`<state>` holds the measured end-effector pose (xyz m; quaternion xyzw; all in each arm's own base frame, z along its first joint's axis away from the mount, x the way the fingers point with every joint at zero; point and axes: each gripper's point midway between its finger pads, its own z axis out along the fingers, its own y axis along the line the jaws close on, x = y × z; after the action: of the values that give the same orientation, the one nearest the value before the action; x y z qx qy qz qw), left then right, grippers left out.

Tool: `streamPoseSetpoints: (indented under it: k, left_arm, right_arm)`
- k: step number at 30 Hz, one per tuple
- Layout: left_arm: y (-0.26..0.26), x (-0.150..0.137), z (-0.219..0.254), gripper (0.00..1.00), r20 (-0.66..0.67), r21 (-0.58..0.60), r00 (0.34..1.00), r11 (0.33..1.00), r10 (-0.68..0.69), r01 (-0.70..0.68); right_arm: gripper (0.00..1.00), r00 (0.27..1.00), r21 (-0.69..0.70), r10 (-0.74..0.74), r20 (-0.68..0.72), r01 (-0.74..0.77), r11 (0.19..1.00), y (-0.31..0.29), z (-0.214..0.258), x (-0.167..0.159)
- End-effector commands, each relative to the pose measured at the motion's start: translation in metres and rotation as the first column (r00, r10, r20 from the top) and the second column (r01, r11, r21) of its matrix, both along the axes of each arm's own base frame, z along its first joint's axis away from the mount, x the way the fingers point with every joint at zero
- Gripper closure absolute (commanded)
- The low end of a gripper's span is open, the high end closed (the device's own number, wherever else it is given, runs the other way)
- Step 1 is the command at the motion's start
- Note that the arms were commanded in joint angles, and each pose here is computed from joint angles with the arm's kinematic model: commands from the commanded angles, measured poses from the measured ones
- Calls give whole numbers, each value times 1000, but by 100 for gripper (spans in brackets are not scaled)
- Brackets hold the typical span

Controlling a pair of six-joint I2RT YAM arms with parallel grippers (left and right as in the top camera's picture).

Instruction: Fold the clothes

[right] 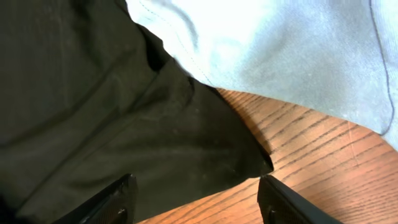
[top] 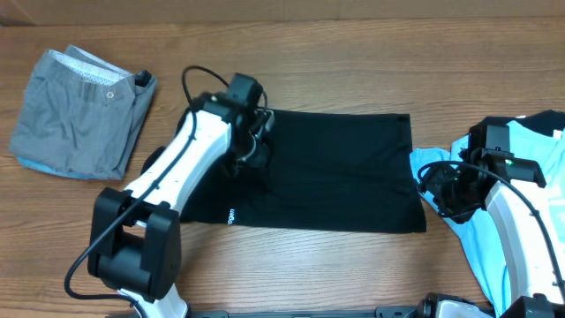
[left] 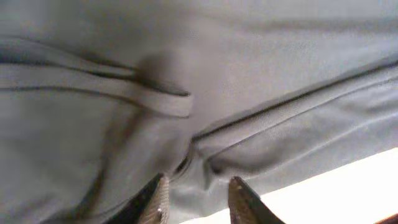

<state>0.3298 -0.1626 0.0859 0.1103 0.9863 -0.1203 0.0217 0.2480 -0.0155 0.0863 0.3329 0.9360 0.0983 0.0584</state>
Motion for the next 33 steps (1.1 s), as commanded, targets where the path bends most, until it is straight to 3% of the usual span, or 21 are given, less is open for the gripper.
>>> streamPoseSetpoints:
  k: [1, 4, 7, 13, 21, 24, 29, 32, 33]
  left_arm:
    - [22, 53, 57, 51, 161, -8, 982, 995, 96, -96]
    - [24, 82, 89, 43, 279, -55, 956, 995, 95, -83]
    - [28, 101, 91, 39, 367, -8, 930, 999, 35, -34]
    - [32, 131, 33, 38, 352, 103, 935, 995, -52, 16]
    - [31, 163, -23, 35, 366, 164, 925, 985, -105, 46]
    - [31, 171, -32, 39, 380, 164, 919, 985, -104, 44]
    - [32, 166, -40, 68, 352, 176, 928, 982, -122, 63]
    - [38, 162, -42, 71, 332, 210, 932, 974, -149, 81]
    - [39, 161, -42, 64, 328, 216, 933, 973, -149, 80]
  right_arm:
    - [34, 991, 57, 70, 114, -77, 995, 12, 16, 21]
    - [34, 972, 124, 114, 205, -141, 982, 26, 28, 36]
    - [32, 953, 135, 130, 273, -171, 976, 30, 45, 50]
    - [28, 900, 82, 149, 410, -199, 976, 25, 78, 82]
    - [25, 879, 71, 136, 457, -188, 980, 23, 87, 94]
    - [25, 867, 62, 135, 479, -187, 980, 21, 90, 100]
    - [24, 854, 43, 124, 505, -169, 985, 16, 90, 112]
    - [24, 856, 35, 114, 504, -152, 988, 12, 84, 121]
    - [24, 857, 35, 114, 503, -152, 988, 11, 81, 123]
